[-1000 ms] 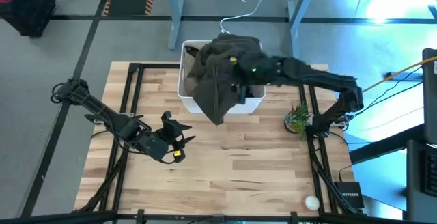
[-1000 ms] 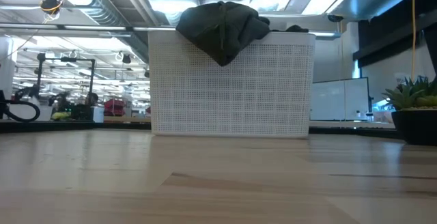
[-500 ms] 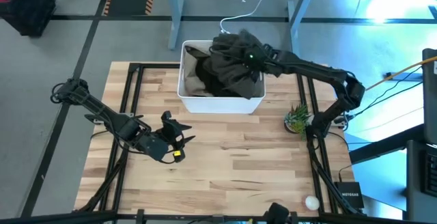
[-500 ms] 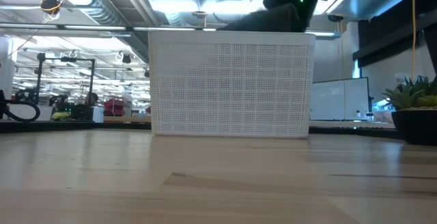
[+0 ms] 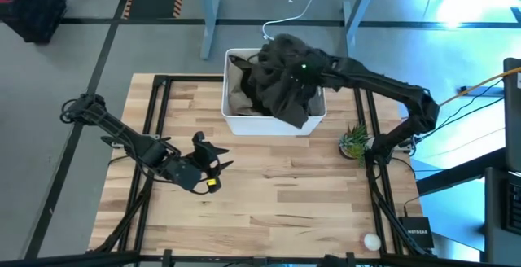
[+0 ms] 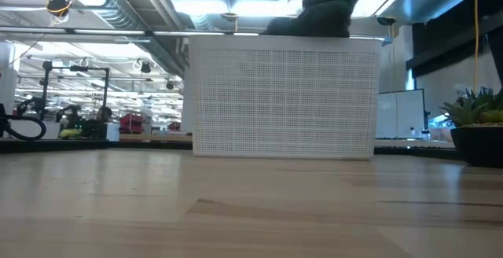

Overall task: Sort clothes
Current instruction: Put the black jacket into the white laundry bin, then return to Home Position

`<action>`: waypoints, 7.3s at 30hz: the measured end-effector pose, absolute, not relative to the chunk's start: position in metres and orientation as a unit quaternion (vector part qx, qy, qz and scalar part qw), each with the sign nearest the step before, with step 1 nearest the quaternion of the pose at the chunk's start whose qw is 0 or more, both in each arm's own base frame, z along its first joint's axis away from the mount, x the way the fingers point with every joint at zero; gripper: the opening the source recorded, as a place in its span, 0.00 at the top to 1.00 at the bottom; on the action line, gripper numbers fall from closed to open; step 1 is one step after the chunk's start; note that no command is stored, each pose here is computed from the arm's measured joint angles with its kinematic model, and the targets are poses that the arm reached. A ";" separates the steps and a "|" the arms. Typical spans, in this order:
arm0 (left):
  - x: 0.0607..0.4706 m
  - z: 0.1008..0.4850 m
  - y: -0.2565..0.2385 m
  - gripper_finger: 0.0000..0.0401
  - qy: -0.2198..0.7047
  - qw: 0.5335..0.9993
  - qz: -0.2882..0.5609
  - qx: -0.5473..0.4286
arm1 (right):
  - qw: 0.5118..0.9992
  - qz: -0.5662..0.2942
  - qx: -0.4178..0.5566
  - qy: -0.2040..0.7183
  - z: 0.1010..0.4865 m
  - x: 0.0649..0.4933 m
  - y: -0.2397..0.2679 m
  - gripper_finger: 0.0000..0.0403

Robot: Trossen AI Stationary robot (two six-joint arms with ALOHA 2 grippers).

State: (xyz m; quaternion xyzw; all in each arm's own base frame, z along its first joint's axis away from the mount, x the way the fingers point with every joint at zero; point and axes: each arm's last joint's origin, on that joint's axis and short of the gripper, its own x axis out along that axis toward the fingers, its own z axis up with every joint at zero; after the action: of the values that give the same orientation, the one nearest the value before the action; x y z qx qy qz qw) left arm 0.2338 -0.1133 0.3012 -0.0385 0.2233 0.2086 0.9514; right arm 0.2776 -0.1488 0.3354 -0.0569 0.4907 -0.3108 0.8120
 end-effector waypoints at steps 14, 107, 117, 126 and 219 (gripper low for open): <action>0.232 0.300 -0.118 0.57 0.233 0.954 0.189 0.006 | 0.912 -0.205 -0.088 0.344 0.436 0.267 -0.051 0.56; 0.095 0.173 -0.007 0.99 -0.041 0.989 0.129 -0.061 | 0.998 0.001 0.063 0.018 0.164 0.111 0.000 0.92; 0.094 0.173 -0.005 0.99 -0.042 0.984 0.160 -0.062 | 0.996 -0.015 0.062 0.064 0.155 0.110 -0.001 0.92; 0.094 0.173 -0.005 0.99 -0.042 0.984 0.160 -0.061 | 0.995 -0.016 0.062 0.077 0.153 0.109 -0.001 0.92; 0.094 0.173 -0.005 0.99 -0.042 0.984 0.160 -0.061 | 0.995 -0.016 0.062 0.076 0.153 0.109 -0.001 0.92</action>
State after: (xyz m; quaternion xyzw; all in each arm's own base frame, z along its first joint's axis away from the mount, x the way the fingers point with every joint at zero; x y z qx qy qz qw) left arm 0.0941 -0.0052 0.1727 -0.0614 -0.0421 0.1600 0.9843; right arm 0.1095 -0.0012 0.1530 0.0619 0.0764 -0.0160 0.9950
